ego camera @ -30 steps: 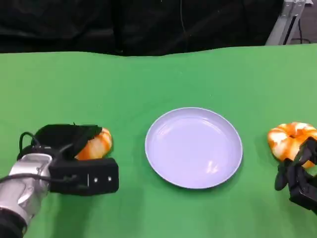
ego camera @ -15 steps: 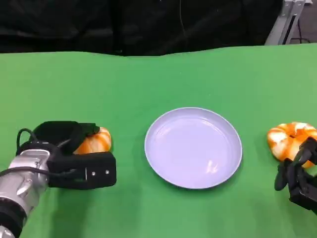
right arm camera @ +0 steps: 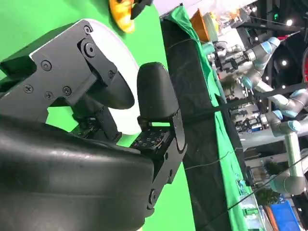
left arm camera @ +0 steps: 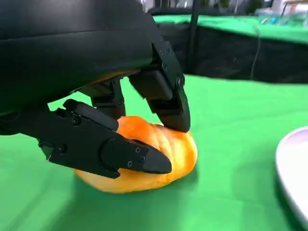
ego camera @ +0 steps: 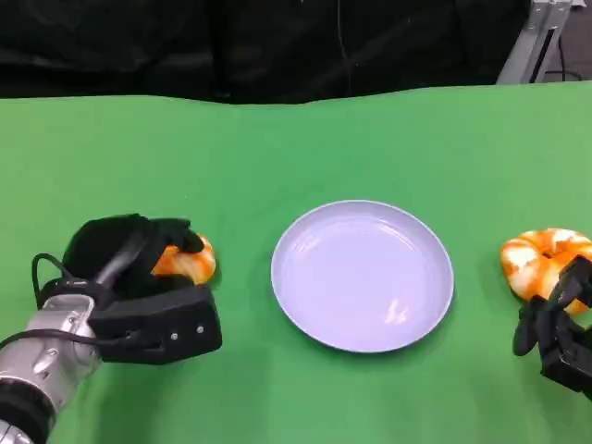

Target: Grasp the bread from the table and place it into the plate.

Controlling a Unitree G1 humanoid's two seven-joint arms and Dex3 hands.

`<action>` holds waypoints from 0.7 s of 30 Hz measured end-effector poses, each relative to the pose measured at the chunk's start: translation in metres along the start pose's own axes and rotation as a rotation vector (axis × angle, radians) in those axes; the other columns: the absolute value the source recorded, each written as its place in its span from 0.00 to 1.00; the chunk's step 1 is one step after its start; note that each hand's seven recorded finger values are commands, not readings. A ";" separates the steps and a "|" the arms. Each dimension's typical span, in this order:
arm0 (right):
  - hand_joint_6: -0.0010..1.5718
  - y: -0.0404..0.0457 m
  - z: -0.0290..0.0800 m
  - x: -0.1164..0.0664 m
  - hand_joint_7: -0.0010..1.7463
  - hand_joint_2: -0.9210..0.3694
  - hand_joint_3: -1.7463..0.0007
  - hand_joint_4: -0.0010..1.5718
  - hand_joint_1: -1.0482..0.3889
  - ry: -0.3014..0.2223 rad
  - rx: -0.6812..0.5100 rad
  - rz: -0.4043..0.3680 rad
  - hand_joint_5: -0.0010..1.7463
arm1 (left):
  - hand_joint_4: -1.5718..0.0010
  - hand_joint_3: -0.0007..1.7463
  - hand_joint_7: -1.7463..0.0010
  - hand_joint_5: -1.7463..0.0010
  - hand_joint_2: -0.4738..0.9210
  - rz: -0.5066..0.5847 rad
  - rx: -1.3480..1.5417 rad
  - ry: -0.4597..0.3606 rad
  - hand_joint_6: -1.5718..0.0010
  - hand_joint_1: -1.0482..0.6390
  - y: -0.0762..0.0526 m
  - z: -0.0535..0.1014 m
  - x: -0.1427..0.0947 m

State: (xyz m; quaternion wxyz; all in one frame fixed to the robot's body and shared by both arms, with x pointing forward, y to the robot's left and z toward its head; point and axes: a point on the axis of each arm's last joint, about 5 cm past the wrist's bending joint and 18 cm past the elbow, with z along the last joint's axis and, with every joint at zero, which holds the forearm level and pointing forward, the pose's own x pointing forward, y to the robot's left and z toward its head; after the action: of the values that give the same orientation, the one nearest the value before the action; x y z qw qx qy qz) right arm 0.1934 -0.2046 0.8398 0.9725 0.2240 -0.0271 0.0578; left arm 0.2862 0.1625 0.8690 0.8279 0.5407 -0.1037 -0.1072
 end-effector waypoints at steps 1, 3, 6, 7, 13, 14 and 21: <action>0.48 -0.0001 0.000 0.000 0.99 0.39 0.16 0.58 0.69 0.000 0.000 -0.001 1.00 | 0.58 0.26 0.01 0.00 1.00 0.010 -0.001 -0.009 0.64 0.54 0.001 0.001 0.001; 0.48 -0.0001 0.000 0.000 0.99 0.39 0.16 0.58 0.69 0.000 0.000 0.000 1.00 | 0.59 0.25 0.00 0.00 0.99 0.038 -0.004 -0.041 0.66 0.55 0.003 0.005 0.002; 0.48 -0.0002 0.000 0.000 0.99 0.39 0.16 0.58 0.69 0.000 0.000 0.001 1.00 | 0.59 0.25 0.01 0.00 0.99 0.080 -0.017 -0.109 0.66 0.55 0.009 0.011 0.003; 0.48 -0.0003 0.000 0.000 0.99 0.40 0.16 0.58 0.69 -0.001 0.000 0.001 1.00 | 0.59 0.26 0.03 0.00 0.99 0.092 -0.024 -0.138 0.65 0.54 0.011 0.013 0.003; 0.48 -0.0006 0.000 -0.001 0.99 0.39 0.16 0.58 0.69 -0.001 -0.001 -0.002 1.00 | 0.58 0.25 0.14 0.00 0.97 0.168 -0.076 -0.280 0.57 0.56 0.036 0.033 0.006; 0.48 -0.0004 0.000 0.000 0.99 0.40 0.15 0.58 0.69 -0.002 -0.001 -0.002 1.00 | 0.58 0.24 0.17 0.00 0.95 0.181 -0.079 -0.305 0.55 0.57 0.041 0.038 0.007; 0.48 -0.0002 0.001 0.000 0.99 0.40 0.15 0.58 0.69 -0.005 -0.003 -0.001 1.00 | 0.56 0.26 0.16 0.01 0.93 0.188 -0.135 -0.413 0.54 0.60 0.051 0.067 0.013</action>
State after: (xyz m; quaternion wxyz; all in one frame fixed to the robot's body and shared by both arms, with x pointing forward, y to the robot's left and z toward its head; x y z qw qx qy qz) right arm 0.1930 -0.2053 0.8406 0.9728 0.2228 -0.0293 0.0565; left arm 0.2822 0.1203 0.9434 0.8297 0.4388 -0.3133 -0.1445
